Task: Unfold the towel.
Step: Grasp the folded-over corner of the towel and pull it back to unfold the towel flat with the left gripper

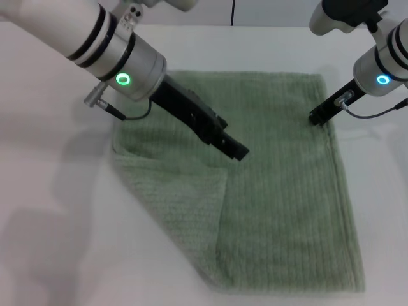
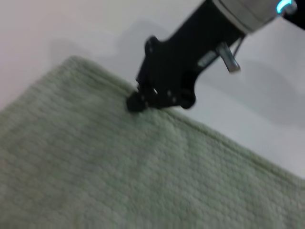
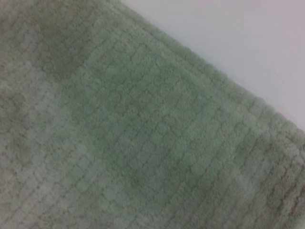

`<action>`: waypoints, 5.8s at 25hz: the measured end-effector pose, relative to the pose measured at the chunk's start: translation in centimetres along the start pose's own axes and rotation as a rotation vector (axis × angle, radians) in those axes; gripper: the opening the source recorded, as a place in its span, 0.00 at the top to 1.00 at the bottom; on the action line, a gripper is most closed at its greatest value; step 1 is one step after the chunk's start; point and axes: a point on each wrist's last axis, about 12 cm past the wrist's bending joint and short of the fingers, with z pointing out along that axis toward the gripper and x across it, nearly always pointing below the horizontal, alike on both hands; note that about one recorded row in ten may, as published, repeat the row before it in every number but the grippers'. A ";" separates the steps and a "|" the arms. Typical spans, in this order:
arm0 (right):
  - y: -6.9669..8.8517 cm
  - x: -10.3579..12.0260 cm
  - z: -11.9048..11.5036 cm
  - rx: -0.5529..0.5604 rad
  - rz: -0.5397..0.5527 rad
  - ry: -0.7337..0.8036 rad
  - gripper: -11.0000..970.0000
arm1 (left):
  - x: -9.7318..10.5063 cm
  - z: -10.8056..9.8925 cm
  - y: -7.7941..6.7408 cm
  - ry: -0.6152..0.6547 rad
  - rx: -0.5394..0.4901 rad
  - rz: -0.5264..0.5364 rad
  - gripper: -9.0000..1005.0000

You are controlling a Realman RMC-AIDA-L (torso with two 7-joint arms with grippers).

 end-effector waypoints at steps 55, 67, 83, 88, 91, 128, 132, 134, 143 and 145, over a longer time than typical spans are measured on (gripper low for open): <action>0.1 -0.3 -0.1 0.002 -0.013 -0.003 0.99 | 1.5 5.2 -0.4 0.149 -0.063 0.063 0.21; 0.1 -0.3 -0.1 0.002 -0.012 -0.005 0.99 | 1.6 5.6 -0.6 0.175 -0.066 0.085 0.41; 0.0 -0.3 -0.1 0.003 -0.013 -0.005 0.99 | 1.8 5.3 -0.5 0.180 -0.062 0.089 0.84; 0.0 -0.3 -0.1 0.003 -0.014 -0.006 0.99 | 1.8 5.2 -0.8 0.188 -0.043 0.104 0.90; 0.0 -0.3 -0.1 0.003 -0.013 -0.006 0.99 | 1.6 4.9 -1.1 0.192 -0.027 0.120 0.92; -0.2 -0.2 -0.2 0.008 -0.016 -0.007 0.99 | 1.0 -2.2 -1.6 0.272 -0.059 0.222 0.93; -0.2 -0.1 -0.1 0.007 -0.014 -0.006 0.99 | 1.3 -2.4 -1.6 0.300 -0.062 0.216 0.93; -0.2 -0.1 -0.1 0.008 -0.014 -0.007 0.99 | 1.3 -2.4 -1.6 0.304 -0.064 0.216 0.93; -0.3 -0.1 -0.1 0.012 -0.014 -0.007 0.99 | 1.7 -2.8 -1.6 0.340 -0.081 0.204 0.93; -0.3 -0.1 -0.1 0.013 -0.014 -0.008 0.99 | 1.8 -2.9 -1.7 0.344 -0.081 0.202 0.93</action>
